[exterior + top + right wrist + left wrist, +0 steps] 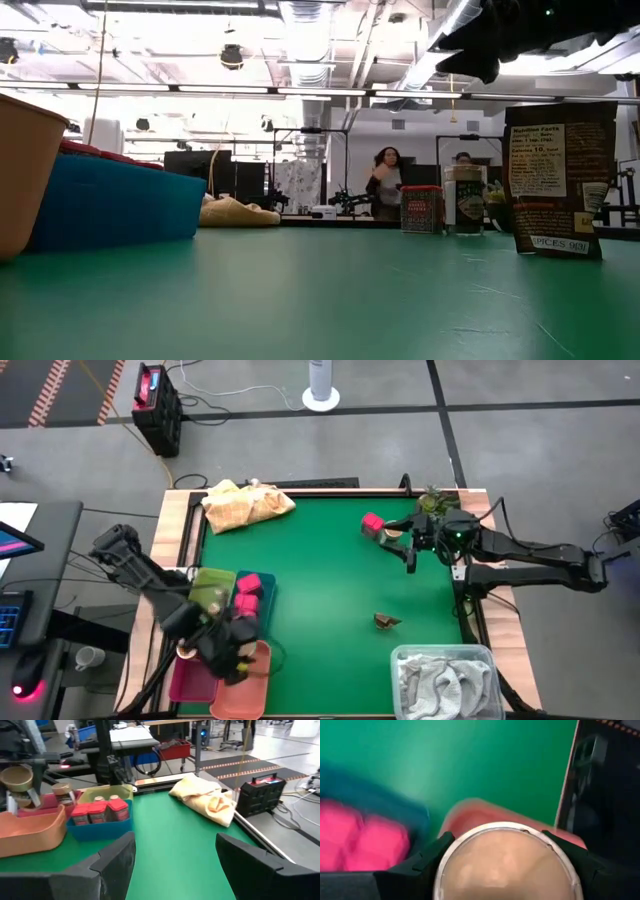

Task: Sort spices by type
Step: Put the gold seasoning bottle into the red bin

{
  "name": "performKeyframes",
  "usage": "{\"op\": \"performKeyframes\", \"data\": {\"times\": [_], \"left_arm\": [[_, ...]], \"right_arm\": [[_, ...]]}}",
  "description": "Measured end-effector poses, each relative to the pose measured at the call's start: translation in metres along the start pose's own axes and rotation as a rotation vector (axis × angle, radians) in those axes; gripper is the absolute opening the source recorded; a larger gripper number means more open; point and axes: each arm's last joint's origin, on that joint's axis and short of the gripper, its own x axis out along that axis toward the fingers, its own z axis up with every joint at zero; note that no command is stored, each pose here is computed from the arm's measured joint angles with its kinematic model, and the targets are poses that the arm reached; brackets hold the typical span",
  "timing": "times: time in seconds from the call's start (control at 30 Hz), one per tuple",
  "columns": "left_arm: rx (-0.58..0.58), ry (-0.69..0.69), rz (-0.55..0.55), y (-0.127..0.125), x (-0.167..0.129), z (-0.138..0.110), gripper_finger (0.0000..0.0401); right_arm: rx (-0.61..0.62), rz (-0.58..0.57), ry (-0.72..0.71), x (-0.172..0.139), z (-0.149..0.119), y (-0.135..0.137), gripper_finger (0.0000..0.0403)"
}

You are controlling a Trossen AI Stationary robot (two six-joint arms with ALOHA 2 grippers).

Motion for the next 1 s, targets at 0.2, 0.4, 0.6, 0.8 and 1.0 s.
{"op": "performKeyframes", "data": {"times": [0.2,0.4,0.6,0.8,1.0], "left_arm": [[-0.141,0.058,0.017,-0.013,-0.012,-0.039,0.0256],[-0.186,0.093,0.102,-0.022,-0.007,-0.073,0.0266],[-0.194,0.082,0.15,-0.028,0.003,-0.104,0.0259],[-0.161,0.037,0.197,-0.032,0.011,-0.127,0.0265],[-0.15,-0.011,0.245,-0.03,0.017,-0.145,0.0261]], "right_arm": [[-0.002,0.008,-0.014,0.0,0.001,0.001,0.0303],[-0.011,0.003,-0.061,0.0,0.006,0.0,0.0303],[-0.026,-0.025,-0.081,-0.001,0.008,-0.004,0.0303],[-0.031,-0.063,-0.085,-0.001,0.009,-0.011,0.0303],[-0.032,-0.082,-0.099,-0.002,0.01,-0.014,0.0303]]}}
